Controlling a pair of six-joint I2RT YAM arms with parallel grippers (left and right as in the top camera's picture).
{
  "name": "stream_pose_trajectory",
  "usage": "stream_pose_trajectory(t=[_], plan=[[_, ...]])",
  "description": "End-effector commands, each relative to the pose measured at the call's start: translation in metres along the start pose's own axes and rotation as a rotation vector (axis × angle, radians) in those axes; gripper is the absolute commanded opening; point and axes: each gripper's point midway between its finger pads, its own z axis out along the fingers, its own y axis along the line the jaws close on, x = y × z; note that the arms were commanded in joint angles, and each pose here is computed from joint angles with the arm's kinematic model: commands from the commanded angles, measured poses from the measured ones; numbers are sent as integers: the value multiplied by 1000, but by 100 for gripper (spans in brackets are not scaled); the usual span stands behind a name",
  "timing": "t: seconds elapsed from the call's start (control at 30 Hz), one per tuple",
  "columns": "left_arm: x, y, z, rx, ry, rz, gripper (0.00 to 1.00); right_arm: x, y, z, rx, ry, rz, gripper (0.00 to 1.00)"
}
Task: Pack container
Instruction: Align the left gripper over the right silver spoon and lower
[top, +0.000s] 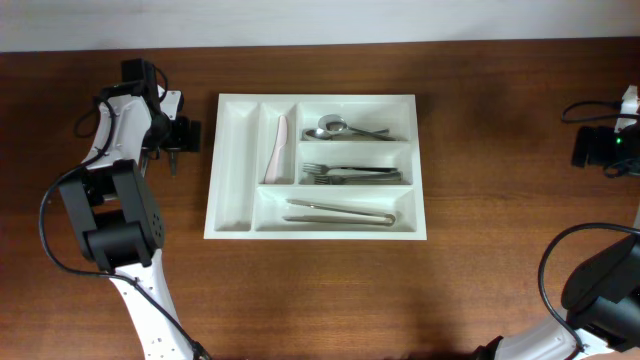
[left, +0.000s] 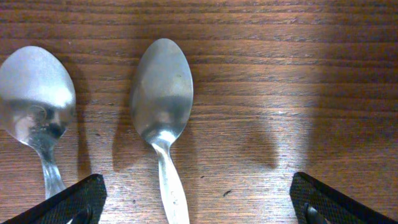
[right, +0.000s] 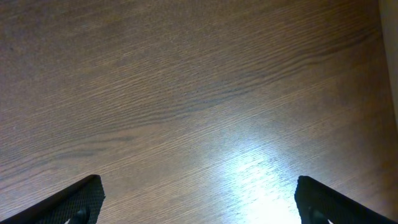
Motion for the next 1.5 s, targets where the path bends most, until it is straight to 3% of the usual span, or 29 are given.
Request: stream_pose_trajectory(t=[0.0,1.47], plan=[[2,4,4,-6,9,-15,96,0,0,0,5,1,4,99],[18,5,28,-21,82,-62,96,0,0,0,5,1,4,99]])
